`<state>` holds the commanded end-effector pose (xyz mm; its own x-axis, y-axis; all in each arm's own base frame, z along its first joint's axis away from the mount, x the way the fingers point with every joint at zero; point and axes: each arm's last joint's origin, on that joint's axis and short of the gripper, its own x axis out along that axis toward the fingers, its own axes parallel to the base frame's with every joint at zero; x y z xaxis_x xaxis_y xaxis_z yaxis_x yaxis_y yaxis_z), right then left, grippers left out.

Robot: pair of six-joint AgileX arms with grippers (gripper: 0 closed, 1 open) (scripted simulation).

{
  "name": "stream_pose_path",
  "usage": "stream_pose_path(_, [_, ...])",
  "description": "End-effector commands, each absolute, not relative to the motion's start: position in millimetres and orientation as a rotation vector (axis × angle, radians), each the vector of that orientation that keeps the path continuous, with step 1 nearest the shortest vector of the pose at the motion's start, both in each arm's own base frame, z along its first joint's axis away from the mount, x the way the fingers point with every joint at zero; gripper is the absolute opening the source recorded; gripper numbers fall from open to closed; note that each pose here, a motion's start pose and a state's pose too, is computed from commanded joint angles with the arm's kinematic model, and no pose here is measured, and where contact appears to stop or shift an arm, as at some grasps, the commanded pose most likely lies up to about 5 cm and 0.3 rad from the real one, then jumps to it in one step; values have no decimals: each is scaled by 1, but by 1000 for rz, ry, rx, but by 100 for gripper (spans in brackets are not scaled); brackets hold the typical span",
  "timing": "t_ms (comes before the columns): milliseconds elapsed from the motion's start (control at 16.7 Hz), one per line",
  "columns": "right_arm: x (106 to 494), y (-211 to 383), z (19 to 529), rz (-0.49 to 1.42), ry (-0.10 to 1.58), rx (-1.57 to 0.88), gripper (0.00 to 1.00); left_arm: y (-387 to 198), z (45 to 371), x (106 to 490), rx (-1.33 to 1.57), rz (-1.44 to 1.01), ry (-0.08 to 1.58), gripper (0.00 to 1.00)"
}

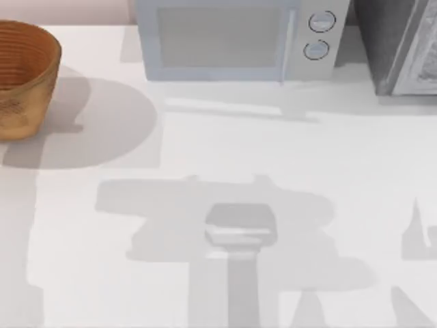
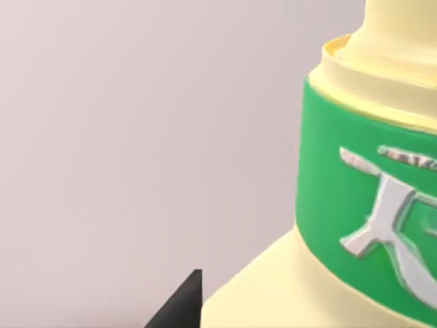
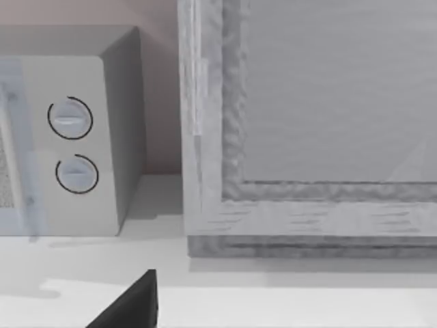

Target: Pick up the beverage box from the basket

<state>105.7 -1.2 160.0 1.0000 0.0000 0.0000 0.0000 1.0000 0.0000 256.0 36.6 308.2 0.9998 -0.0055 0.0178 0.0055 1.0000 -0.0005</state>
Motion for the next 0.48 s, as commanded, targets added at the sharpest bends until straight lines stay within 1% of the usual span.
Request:
stream_pose_path(120, [106, -1, 160, 0, 0, 0, 100, 24, 304, 211, 5, -6, -49, 0])
stream_pose_path(240, [106, -1, 160, 0, 0, 0, 100, 14, 289, 170, 8, -6, -76, 0])
stream_pose_path(360, [106, -1, 160, 0, 0, 0, 100, 8, 264, 138, 7, -5, -92, 0])
stream_pose_path(480, [106, -1, 160, 0, 0, 0, 100, 4, 235, 119, 5, -4, -89, 0])
